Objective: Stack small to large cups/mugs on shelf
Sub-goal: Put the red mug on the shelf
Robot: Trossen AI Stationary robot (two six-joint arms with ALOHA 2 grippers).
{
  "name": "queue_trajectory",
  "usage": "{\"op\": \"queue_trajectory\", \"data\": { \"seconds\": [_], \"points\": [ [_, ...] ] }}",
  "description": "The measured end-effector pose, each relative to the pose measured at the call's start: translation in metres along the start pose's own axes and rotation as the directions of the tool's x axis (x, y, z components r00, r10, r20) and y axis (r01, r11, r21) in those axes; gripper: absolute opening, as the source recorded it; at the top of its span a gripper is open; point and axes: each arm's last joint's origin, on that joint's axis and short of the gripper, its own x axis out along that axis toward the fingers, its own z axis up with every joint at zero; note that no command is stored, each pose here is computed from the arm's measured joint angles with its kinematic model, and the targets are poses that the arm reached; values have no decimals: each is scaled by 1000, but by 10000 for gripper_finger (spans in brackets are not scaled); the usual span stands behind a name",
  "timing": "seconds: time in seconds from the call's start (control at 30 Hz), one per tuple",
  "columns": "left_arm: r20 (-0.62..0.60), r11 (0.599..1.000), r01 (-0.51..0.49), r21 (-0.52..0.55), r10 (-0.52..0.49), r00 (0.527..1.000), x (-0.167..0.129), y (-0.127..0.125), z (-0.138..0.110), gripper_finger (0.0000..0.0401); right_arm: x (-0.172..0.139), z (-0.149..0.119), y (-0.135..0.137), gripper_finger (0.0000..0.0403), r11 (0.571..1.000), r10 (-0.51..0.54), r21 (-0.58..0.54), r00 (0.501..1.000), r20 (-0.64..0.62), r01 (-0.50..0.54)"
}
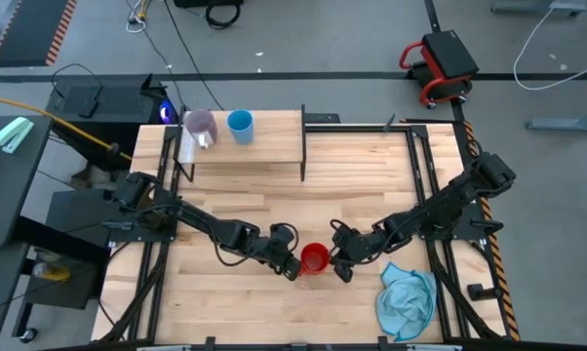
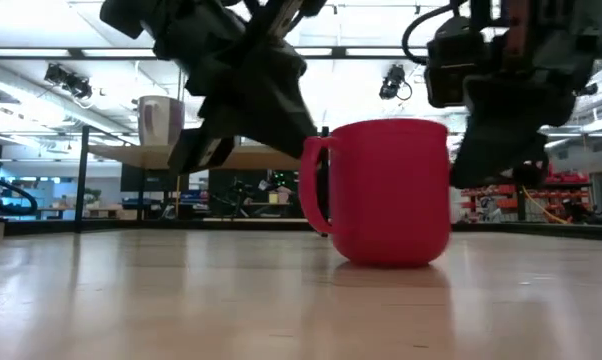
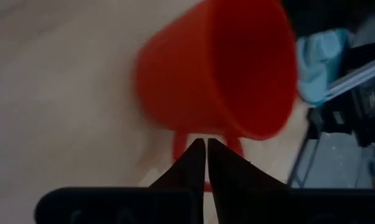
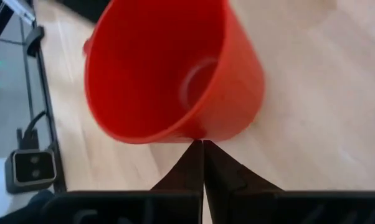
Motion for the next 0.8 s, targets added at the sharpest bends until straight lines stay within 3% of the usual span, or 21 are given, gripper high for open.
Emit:
{"op": "queue_trajectory", "data": {
  "seconds": [0.53,0.8],
  "points": [
    [61,1000,16,3,-16,998,1,-3,2,20,3,42,-27,8,999,-31,-4,997,72,31],
    [78,1000,16,3,-17,997,-4,-4,4,21,-11,44,-22,9,999,38,-25,998,41,-37]
  ]
}}
